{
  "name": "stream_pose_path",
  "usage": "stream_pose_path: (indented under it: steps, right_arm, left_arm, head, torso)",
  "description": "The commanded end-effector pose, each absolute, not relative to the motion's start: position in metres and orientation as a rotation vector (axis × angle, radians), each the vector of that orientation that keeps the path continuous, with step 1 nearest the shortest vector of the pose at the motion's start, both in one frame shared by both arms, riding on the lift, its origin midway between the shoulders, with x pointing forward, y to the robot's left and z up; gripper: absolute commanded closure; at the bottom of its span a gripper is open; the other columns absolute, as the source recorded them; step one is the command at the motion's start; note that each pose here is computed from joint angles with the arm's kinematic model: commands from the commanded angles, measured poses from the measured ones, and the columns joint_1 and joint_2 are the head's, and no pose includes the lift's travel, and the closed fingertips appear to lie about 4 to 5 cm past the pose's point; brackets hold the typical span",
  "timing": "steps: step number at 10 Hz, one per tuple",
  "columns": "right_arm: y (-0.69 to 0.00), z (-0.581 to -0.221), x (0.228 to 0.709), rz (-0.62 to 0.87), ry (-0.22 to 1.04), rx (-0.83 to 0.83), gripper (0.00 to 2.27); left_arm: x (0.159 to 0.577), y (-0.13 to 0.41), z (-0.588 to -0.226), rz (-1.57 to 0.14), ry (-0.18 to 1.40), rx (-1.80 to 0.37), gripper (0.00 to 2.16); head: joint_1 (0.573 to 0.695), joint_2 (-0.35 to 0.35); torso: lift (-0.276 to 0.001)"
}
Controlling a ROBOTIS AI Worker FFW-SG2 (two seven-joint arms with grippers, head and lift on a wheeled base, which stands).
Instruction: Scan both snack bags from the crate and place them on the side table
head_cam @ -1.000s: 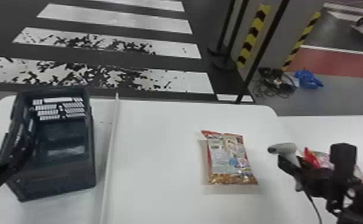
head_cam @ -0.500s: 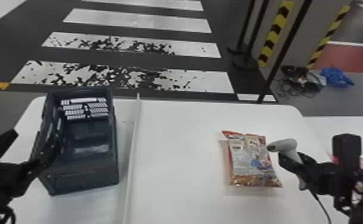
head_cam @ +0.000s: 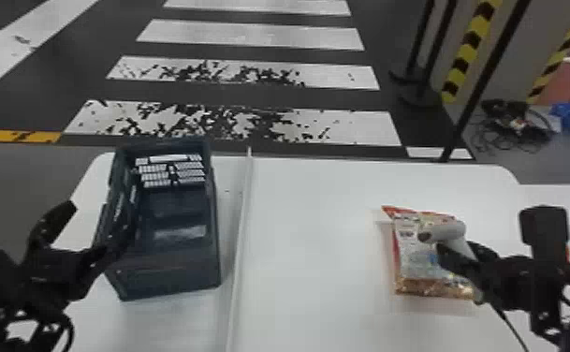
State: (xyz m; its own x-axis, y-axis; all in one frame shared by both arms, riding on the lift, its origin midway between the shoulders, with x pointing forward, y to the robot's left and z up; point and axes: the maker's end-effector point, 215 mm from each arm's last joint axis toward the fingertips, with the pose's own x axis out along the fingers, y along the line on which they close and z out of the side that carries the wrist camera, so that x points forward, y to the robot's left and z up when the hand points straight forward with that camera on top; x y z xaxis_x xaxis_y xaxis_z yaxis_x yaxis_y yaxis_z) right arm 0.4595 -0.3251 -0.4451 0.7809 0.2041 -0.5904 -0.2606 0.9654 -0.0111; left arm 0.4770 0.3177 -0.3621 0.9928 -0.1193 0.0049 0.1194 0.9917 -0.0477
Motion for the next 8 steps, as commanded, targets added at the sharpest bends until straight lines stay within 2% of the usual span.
stream_pose_path:
  steps: [1, 4, 8]
  right_arm:
    - [-0.304, -0.449, 0.463, 0.278, 0.638, -0.091, 2.22]
    - [-0.287, -0.450, 0.479, 0.284, 0.643, -0.094, 2.22]
    - [-0.292, -0.472, 0.492, 0.268, 0.685, -0.086, 2.22]
  left_arm:
    - [0.476, 0.318, -0.364, -0.120, 0.001, -0.048, 0.14]
    - [0.475, 0.319, -0.364, -0.118, -0.001, -0.050, 0.14]
    - [0.472, 0.324, -0.365, -0.112, -0.004, -0.051, 0.14]
  head:
    - [0.695, -0.014]
    - [0.695, 0.023]
    - [0.695, 0.036]
  torso:
    - [-0.098]
    - [-0.098]
    - [-0.098]
